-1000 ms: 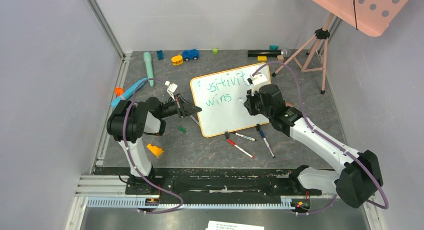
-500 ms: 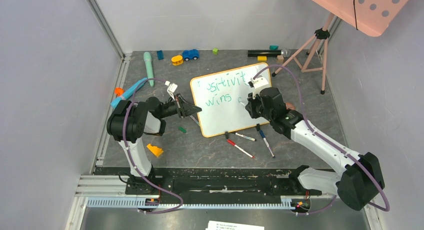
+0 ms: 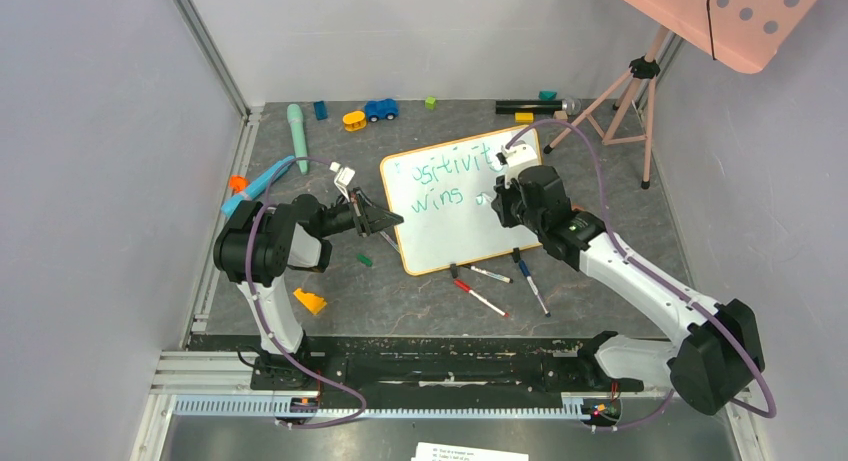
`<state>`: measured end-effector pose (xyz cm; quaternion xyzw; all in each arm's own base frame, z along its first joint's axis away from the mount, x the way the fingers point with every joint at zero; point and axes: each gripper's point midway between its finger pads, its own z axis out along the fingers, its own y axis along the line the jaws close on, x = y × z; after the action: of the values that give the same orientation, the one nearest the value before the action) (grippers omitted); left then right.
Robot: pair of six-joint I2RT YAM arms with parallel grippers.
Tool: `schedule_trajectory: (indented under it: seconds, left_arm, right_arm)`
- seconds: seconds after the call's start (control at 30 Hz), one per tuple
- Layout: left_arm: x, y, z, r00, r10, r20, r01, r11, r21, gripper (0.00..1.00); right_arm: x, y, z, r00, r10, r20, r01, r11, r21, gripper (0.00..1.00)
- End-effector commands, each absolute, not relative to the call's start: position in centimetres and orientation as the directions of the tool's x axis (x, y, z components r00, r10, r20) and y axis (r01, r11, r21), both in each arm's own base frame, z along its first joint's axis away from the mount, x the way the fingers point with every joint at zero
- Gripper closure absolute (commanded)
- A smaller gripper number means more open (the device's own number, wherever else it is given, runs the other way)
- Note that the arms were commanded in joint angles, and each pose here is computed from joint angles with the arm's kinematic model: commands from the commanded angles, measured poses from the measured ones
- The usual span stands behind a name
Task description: Write a sentence on the whiteboard
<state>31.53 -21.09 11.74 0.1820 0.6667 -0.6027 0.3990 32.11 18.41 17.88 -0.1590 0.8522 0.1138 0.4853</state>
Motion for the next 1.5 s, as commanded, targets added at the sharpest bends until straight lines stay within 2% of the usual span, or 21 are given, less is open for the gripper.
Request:
schedule_trajectory:
  seconds: [0.0,0.5,0.97,1.47]
  left_arm:
    - [30.8,-21.3,12.8,-0.493,-0.198,-0.847,0.830,0.183,-0.526,0.98]
    - [30.9,-21.3,12.8,-0.495,-0.197,-0.846,0.830,0.182,-0.527,0.98]
    - [30.9,-21.3,12.8,-0.495,-0.197,-0.846,0.829,0.182,-0.528,0.98]
    - [30.9,-21.3,12.8,-0.494,-0.197,-0.847,0.831,0.182,-0.526,0.98]
  right_arm:
    - [33.5,18.3,19.8,-0.433,-0.149,-0.889,-0.363,0.932,0.020,1.00]
    - [30.9,17.5,16.6,-0.496,-0.139,-0.857,-0.367,0.928,0.062,1.00]
    - [32.2,17.8,23.9,-0.362,-0.103,-0.926,-0.395,0.917,0.052,1.00]
    - [35.0,18.2,23.8,-0.372,-0.140,-0.918,-0.380,0.925,0.013,1.00]
